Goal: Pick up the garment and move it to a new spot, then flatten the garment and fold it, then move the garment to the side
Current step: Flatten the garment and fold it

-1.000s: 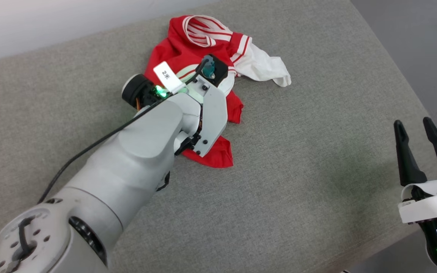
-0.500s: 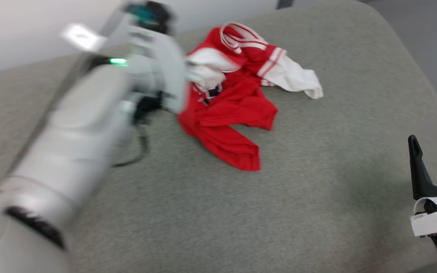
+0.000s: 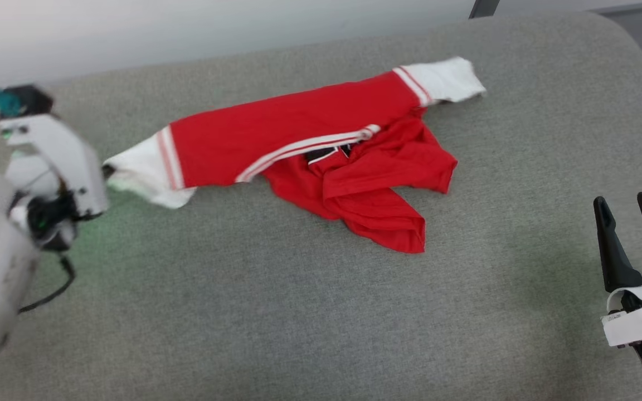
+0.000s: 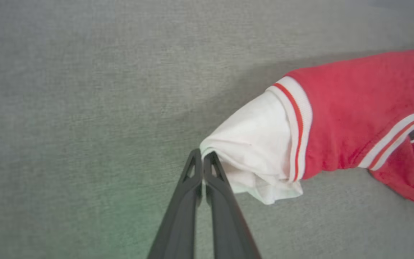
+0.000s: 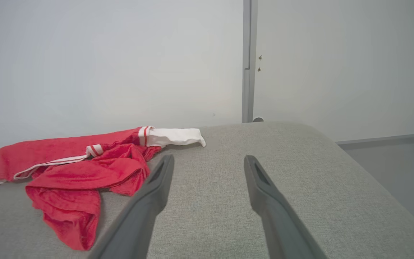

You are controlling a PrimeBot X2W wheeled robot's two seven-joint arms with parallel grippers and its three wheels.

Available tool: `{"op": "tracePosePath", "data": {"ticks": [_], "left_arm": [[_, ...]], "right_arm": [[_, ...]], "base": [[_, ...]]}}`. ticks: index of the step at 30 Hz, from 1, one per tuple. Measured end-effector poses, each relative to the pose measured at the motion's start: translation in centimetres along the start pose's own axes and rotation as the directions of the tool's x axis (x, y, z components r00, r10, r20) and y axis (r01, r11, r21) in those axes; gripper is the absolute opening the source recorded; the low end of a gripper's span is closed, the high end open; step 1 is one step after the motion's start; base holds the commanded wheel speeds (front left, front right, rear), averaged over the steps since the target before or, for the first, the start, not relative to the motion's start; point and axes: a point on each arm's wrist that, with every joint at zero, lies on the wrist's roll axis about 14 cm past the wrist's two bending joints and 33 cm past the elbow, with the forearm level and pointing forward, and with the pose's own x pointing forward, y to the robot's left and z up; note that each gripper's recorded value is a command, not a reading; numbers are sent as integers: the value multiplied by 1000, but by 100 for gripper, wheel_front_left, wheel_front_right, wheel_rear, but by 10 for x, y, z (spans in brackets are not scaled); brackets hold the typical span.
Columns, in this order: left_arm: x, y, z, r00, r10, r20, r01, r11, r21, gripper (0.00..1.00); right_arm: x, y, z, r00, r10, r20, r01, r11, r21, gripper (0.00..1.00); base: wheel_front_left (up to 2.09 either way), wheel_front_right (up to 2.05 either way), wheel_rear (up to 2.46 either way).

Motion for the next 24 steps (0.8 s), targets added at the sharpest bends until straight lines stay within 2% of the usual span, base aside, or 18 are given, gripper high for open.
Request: {"op": "tracePosePath", "data": {"ticks": [4, 8, 13, 14, 16, 17, 18, 19, 24], "left_arm": [[2, 27, -5, 998, 57, 1, -57, 998, -13, 0], [6, 48, 3, 989, 141, 49, -144, 987, 72, 0], [14, 52, 4, 979, 178, 96, -190, 973, 131, 0], [14, 51, 3, 978, 179, 105, -192, 971, 139, 11], [13, 51, 1, 977, 181, 113, -196, 970, 141, 41], [12, 51, 0, 976, 182, 120, -199, 969, 146, 48], [10, 52, 0, 974, 181, 135, -202, 967, 158, 84], [8, 53, 1, 971, 180, 154, -206, 964, 171, 100], [-13, 66, 16, 942, 192, 274, -254, 943, 215, 100]], "right_arm": [[3, 0, -5, 1000, 7, -21, -8, 1000, -7, 100], [5, -1, -9, 999, 6, -35, -6, 1000, -11, 100], [4, -3, -14, 999, 0, -54, -1, 1000, -15, 100], [4, -3, -14, 998, 2, -56, -3, 1000, -16, 100], [5, -1, -14, 998, 9, -58, -10, 1000, -18, 100], [5, 0, -13, 998, 14, -59, -15, 1000, -22, 100], [6, 1, -12, 998, 19, -60, -20, 999, -27, 100], [7, 1, -12, 998, 24, -60, -25, 999, -30, 100], [12, 8, -9, 997, 54, -63, -57, 997, -49, 100]], "base": [[0, 0, 0], [0, 0, 0], [0, 0, 0], [0, 0, 0], [0, 0, 0], [0, 0, 0], [0, 0, 0], [0, 0, 0], [0, 0, 0]]}}
